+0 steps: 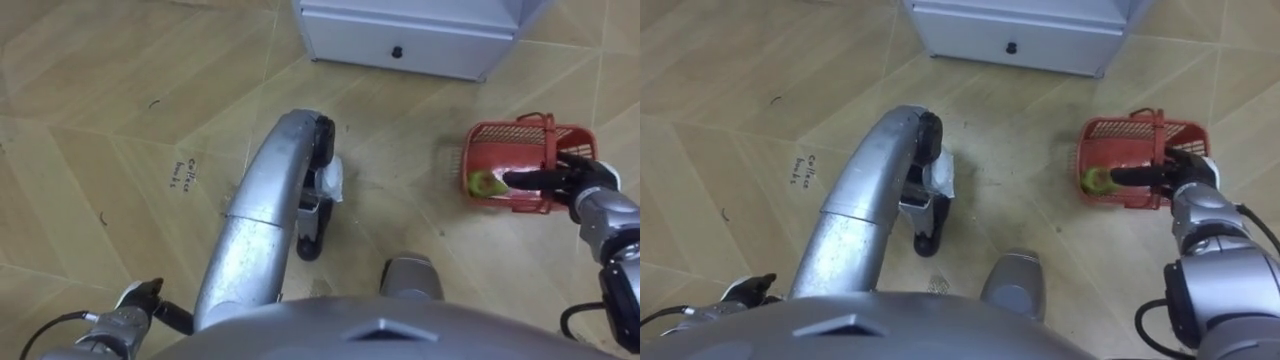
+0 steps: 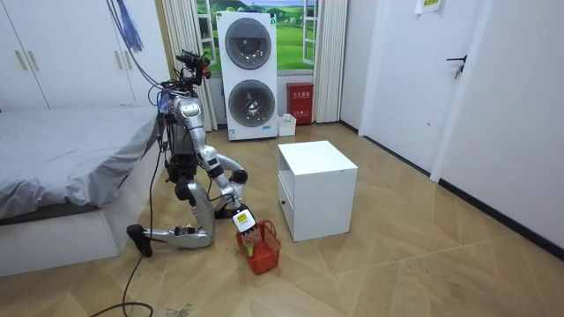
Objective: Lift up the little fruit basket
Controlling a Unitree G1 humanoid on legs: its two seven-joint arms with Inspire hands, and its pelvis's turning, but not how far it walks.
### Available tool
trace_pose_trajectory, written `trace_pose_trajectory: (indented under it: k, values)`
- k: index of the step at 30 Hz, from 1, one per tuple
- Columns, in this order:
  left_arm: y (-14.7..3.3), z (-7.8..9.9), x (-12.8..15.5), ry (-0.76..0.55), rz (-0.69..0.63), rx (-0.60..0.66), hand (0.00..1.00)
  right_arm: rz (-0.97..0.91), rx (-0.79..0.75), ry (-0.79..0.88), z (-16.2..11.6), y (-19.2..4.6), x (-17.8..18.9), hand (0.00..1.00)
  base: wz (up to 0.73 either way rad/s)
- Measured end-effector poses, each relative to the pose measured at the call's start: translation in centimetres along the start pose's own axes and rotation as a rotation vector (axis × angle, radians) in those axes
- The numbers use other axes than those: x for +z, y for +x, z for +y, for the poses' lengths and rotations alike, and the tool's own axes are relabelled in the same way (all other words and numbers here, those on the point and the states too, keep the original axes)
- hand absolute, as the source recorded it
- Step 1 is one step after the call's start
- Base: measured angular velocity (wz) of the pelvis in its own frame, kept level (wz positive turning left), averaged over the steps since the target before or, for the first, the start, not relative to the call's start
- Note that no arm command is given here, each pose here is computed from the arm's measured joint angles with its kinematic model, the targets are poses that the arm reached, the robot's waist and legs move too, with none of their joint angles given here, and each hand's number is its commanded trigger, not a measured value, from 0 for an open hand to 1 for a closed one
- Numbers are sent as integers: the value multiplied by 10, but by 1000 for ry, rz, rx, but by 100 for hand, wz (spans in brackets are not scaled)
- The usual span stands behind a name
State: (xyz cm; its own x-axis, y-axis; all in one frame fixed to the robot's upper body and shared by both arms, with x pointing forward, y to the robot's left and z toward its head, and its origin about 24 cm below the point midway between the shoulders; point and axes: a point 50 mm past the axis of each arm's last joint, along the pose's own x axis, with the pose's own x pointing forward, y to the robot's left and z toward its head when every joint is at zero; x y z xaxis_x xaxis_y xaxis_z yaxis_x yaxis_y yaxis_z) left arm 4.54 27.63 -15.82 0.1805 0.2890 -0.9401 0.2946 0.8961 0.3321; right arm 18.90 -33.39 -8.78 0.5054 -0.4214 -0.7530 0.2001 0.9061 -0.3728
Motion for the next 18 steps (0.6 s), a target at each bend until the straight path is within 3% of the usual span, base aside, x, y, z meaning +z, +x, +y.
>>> trace_pose_trajectory:
  k: [11, 18]
  values:
    - [0, -4, 6, -25, -21, -27, 0, 11, 25, 3, 5, 0, 0, 100, 0]
    - [2, 0, 35, -31, -79, -20, 0, 7, 32, 10, 12, 1, 1, 100, 0]
